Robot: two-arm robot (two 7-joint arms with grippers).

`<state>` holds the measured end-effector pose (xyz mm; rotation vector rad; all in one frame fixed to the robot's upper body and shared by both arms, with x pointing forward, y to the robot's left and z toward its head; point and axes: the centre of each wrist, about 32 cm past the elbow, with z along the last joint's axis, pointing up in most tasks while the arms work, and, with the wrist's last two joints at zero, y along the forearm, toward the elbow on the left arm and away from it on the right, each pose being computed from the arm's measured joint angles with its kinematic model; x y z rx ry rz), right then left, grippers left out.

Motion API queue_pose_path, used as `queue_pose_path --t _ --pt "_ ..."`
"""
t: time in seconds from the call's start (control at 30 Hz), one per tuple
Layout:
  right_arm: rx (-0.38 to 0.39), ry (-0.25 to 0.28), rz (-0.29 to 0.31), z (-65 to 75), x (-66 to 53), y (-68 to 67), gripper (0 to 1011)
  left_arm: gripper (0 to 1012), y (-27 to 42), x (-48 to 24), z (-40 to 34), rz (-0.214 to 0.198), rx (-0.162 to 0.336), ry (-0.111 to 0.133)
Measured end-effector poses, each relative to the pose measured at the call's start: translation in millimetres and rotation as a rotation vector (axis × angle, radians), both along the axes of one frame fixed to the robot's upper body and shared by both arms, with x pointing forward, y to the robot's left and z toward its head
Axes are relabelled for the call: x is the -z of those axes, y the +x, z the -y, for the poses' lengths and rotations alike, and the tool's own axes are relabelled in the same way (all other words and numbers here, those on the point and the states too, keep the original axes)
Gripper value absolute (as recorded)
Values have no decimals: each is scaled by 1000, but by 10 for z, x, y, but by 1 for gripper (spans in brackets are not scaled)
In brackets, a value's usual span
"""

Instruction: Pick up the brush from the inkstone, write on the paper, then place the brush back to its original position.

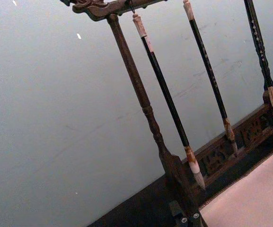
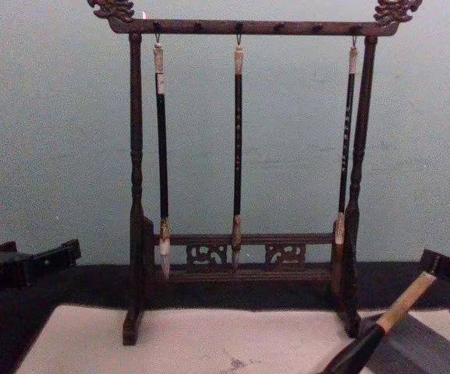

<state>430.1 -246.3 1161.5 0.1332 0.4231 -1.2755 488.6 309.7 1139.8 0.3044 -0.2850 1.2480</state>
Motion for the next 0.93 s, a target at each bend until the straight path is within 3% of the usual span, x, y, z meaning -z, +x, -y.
queue_pose_path --t 0.3,0.43,0.63,0.67,0.7,0.77,0.9,0.93 --pt "0 0 -2 0 4 4 1001 1002 0 0 0 0 0 0" --pt "0 -28 6 14 20 29 1001 1002 0 0 0 0 0 0" --pt "-4 -172 64 100 82 153 1002 1002 0 0 0 0 0 0" --pt "-6 -225 85 140 103 199 1001 1002 0 0 0 0 0 0" --pt "-6 -225 85 140 103 199 1001 1002 0 0 0 0 0 0" --pt "-14 -339 132 230 142 295 1002 1002 0 0 0 0 0 0" --pt "-29 -458 180 337 178 388 1002 1002 0 0 0 0 0 0" --pt "-34 -508 200 391 186 428 1001 1000 0 0 0 0 0 0"
